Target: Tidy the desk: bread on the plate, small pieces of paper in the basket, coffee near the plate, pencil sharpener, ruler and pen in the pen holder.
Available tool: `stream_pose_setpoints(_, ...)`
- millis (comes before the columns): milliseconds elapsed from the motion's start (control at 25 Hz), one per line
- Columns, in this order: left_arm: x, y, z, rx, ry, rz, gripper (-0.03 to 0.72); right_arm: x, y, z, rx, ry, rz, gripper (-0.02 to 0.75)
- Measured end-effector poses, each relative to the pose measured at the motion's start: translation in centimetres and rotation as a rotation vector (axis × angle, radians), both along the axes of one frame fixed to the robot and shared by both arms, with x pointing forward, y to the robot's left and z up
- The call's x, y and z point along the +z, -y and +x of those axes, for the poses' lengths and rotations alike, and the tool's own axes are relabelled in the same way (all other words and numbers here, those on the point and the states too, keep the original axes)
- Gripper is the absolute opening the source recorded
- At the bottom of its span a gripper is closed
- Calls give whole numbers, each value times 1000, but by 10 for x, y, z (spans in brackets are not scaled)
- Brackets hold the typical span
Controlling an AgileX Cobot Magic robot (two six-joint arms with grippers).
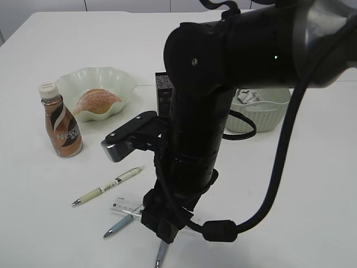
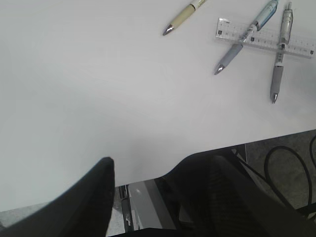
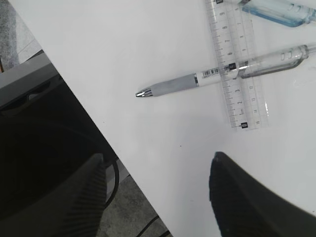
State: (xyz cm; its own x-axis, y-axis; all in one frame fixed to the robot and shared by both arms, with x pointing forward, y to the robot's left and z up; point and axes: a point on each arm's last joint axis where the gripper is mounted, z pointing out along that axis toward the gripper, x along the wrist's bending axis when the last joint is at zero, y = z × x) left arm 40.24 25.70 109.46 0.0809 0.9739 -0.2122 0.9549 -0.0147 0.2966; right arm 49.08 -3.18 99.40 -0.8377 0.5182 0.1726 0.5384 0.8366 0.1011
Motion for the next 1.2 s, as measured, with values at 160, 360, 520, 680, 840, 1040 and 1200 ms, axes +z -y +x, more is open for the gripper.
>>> stream_pose_setpoints(160, 0, 0, 0, 0, 0, -2, 449, 0, 0, 0, 0, 1, -1, 484)
stream_pose_setpoints(360, 0, 0, 0, 0, -1, -3, 449, 0, 0, 0, 0, 1, -1, 484)
stream_pose_setpoints(520, 0, 0, 0, 0, -1, -3, 449, 0, 0, 1, 0, 6, 2, 484)
stream_pose_setpoints(680, 0, 0, 0, 0, -1, -6, 449, -1, 1, 5, 7, 61, -6, 484)
stream_pose_setpoints(840, 0, 0, 0, 0, -1, -6, 449, -1, 1, 11, 21, 128, -12, 484)
stream_pose_setpoints(1040, 0, 1, 0, 0, -1, -8, 449, 0, -2, 16, 19, 182, 19, 484)
stream_pose_setpoints(1200, 0, 1, 0, 0, -2, -10, 449, 1, -3, 18, 39, 207, 35, 484)
